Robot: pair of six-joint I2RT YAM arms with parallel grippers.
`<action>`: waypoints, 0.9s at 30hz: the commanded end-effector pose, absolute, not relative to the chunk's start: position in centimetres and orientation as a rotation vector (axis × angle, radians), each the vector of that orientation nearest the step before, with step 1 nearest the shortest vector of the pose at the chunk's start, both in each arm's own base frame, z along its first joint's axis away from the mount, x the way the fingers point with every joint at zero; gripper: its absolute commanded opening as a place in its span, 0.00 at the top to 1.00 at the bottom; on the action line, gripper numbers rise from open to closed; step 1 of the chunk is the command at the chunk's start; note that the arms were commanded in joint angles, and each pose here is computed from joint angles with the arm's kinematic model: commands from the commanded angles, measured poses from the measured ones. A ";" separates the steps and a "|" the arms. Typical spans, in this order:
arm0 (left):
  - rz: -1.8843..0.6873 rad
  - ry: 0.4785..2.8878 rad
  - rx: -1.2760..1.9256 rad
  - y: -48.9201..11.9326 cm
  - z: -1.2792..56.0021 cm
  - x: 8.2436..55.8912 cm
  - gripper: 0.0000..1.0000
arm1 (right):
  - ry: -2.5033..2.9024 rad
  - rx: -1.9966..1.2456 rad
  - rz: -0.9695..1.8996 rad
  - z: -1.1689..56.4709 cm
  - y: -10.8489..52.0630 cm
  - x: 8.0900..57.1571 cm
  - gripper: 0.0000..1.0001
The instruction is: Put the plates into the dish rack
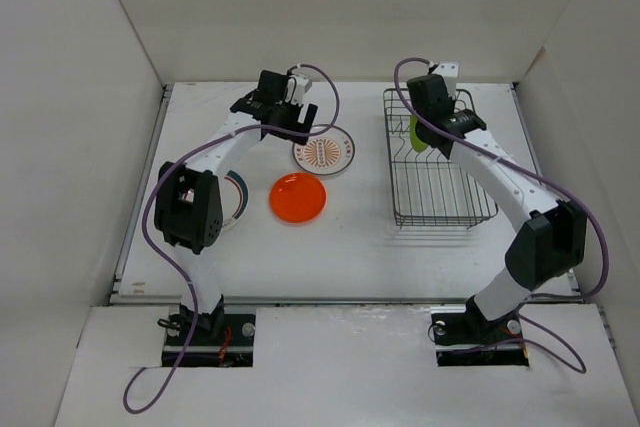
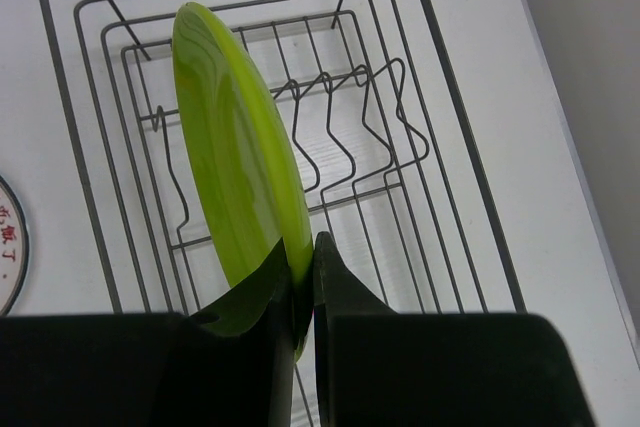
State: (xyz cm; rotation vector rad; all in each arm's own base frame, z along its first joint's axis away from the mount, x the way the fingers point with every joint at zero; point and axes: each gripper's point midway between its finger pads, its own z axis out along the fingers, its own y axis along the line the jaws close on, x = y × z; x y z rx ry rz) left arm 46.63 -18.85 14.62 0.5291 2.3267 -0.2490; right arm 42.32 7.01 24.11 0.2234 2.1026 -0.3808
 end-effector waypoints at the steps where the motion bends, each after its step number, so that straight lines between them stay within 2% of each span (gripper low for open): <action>1: -0.271 2.291 0.562 -19.2 15.0 46.7 0.17 | 2.047 0.241 -0.397 25.4 6.6 43.5 1.00; 4: -0.279 2.310 0.572 -18.9 14.2 46.4 0.11 | 2.052 0.238 -0.401 24.9 6.9 44.1 1.00; 9: -0.308 2.316 0.589 -18.9 13.5 46.3 0.10 | 2.082 0.217 -0.400 23.2 7.2 45.2 1.00; 10: -0.307 2.326 0.590 -18.8 13.1 46.1 0.02 | 2.085 0.216 -0.402 23.0 7.3 45.5 0.98; 15: -0.342 2.349 0.570 -17.9 12.2 46.4 0.02 | 2.104 0.188 -0.377 21.9 8.2 46.4 0.89; 16: -0.337 2.363 0.557 -17.2 11.7 46.4 0.02 | 2.095 0.191 -0.372 22.1 8.2 46.5 0.84; 17: -0.342 2.369 0.576 -17.3 11.4 46.1 0.02 | 2.097 0.180 -0.378 22.0 8.3 46.8 0.72; 18: -0.347 2.366 0.580 -17.0 11.4 46.2 0.02 | 2.096 0.181 -0.377 22.0 8.5 47.2 0.54; 19: -0.348 2.378 0.581 -16.9 10.9 45.9 0.01 | 2.088 0.184 -0.372 22.4 8.5 47.3 0.46; 21: -0.373 2.385 0.619 -17.1 10.5 45.3 0.01 | 2.085 0.180 -0.386 22.8 8.3 47.3 0.37; 22: -0.380 2.379 0.636 -17.2 10.5 45.3 0.01 | 2.078 0.174 -0.376 23.2 8.8 47.3 0.25; 25: -0.411 2.406 0.672 -17.4 9.5 44.4 0.03 | 2.057 0.182 -0.388 24.5 8.8 47.0 0.17; 27: -0.432 2.432 0.710 -17.4 8.6 43.5 0.06 | 2.026 0.191 -0.374 26.3 8.9 46.5 0.16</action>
